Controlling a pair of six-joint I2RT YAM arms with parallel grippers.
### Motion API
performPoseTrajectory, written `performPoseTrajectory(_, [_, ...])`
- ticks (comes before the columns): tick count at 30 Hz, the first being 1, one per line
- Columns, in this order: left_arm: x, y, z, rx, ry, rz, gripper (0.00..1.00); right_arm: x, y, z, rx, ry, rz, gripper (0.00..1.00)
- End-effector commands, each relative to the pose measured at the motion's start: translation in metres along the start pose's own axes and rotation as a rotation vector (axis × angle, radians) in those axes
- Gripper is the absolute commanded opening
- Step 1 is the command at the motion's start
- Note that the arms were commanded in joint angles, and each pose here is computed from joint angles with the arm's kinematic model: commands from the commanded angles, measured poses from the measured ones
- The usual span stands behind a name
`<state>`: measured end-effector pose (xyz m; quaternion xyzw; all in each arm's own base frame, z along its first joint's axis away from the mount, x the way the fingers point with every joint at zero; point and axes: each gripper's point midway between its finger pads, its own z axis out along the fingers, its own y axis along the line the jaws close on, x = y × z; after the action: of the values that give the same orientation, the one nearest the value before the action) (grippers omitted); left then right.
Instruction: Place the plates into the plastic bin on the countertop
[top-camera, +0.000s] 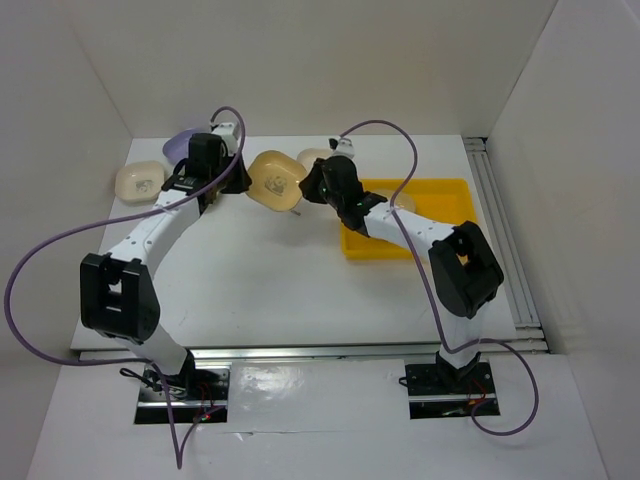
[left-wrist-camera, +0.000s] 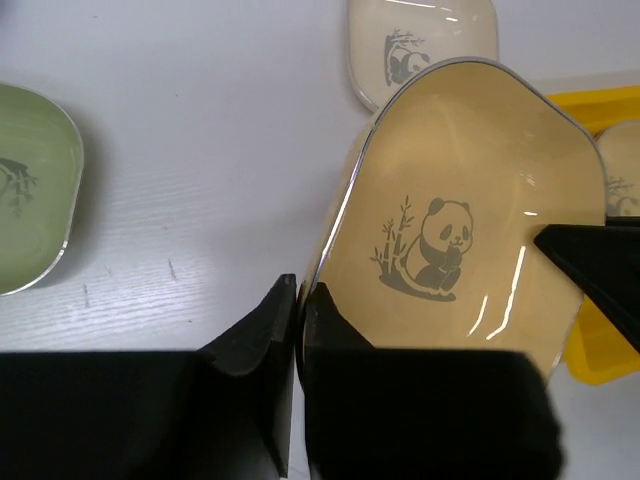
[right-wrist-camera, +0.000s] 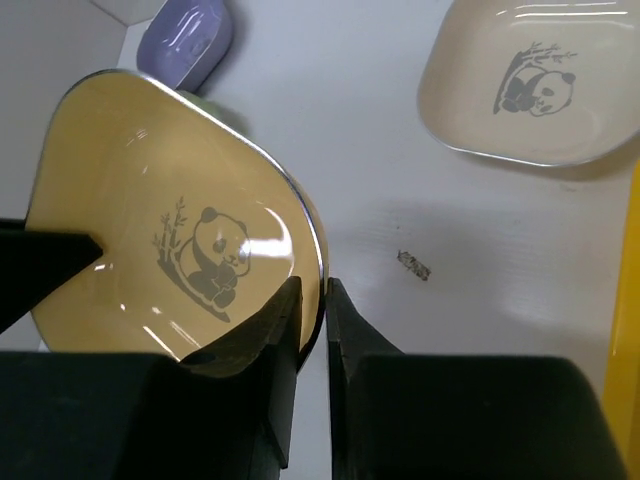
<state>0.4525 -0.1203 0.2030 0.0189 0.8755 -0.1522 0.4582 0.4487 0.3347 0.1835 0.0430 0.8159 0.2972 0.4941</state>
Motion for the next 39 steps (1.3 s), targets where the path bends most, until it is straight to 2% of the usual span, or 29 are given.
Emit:
performPoseTrajectory(1, [-0.032,-0.071,-0.036,0.300,-0.093,0.034,0.19,-0.009,0.001,-0.003,0.020,0.006,-0.036,0.00])
performPoseTrajectory(2, [-0.032,-0.071,-0.036,0.299,-0.095,0.046,0.33,-0.014,0.000,-0.006,0.036,-0.004,-0.037,0.00])
performPoseTrajectory(3, [-0.032,-0.071,-0.036,0.299,-0.095,0.047,0.61,-0.017,-0.003,-0.009,0.057,-0.012,-0.038,0.00])
performPoseTrajectory(4, [-0.027,-0.075,-0.038,0.328,-0.078,0.063,0.74,-0.020,-0.017,-0.012,0.108,-0.018,-0.039,0.00])
performPoseTrajectory(5, [-0.034,-0.077,-0.043,0.332,-0.099,0.078,0.77,-0.032,-0.022,-0.018,0.125,-0.040,-0.032,0.00])
performPoseTrajectory(6, [-0.031,-0.078,-0.044,0.346,-0.087,0.088,0.99,-0.035,-0.031,-0.021,0.152,-0.046,-0.030,0.00])
performPoseTrajectory(10, [-0.048,-0.095,-0.066,0.425,-0.113,0.125,0.99,-0.058,-0.059,-0.043,0.245,-0.087,-0.028,0.00])
performPoseTrajectory(14, [-0.060,-0.094,-0.074,0.399,-0.148,0.140,0.99,-0.085,-0.101,-0.077,0.365,-0.129,-0.078,0.00])
performPoseTrajectory(15, [-0.067,-0.091,-0.076,0.393,-0.166,0.149,0.99,-0.104,-0.116,-0.092,0.395,-0.156,-0.110,0.00])
performPoseTrajectory(17, [-0.069,-0.089,-0.073,0.378,-0.153,0.157,0.99,-0.118,-0.127,-0.104,0.398,-0.155,-0.144,0.00])
performPoseTrajectory(20, [-0.059,-0.075,-0.049,0.360,-0.075,0.161,0.99,-0.131,-0.162,-0.120,0.454,-0.114,-0.247,0.00])
performPoseTrajectory(21, [-0.069,-0.079,-0.049,0.377,-0.081,0.178,0.99,-0.131,-0.164,-0.123,0.438,-0.079,-0.270,0.00])
performPoseTrajectory(22, [-0.060,-0.075,-0.031,0.380,-0.038,0.195,0.99,-0.131,-0.173,-0.126,0.452,-0.054,-0.318,0.00])
performPoseTrajectory(25, [-0.063,-0.078,-0.017,0.407,0.002,0.224,0.99,-0.147,-0.191,-0.134,0.473,-0.053,-0.362,0.00])
performPoseTrajectory(27, [-0.065,-0.074,0.004,0.404,0.030,0.242,0.99,-0.150,-0.209,-0.137,0.498,-0.041,-0.375,0.00])
performPoseTrajectory(29, [-0.049,-0.073,0.025,0.405,0.104,0.234,0.99,-0.147,-0.230,-0.133,0.522,-0.002,-0.373,0.00])
performPoseTrajectory(30, [-0.059,-0.073,0.027,0.397,0.086,0.251,0.99,-0.144,-0.235,-0.130,0.520,0.013,-0.366,0.00])
performPoseTrajectory(35, [-0.057,-0.068,0.057,0.325,0.104,0.260,0.99,-0.124,-0.256,-0.106,0.517,0.092,-0.359,0.00])
performPoseTrajectory(39, [-0.047,-0.062,0.085,0.289,0.133,0.235,0.99,-0.123,-0.269,-0.098,0.544,0.083,-0.356,0.00])
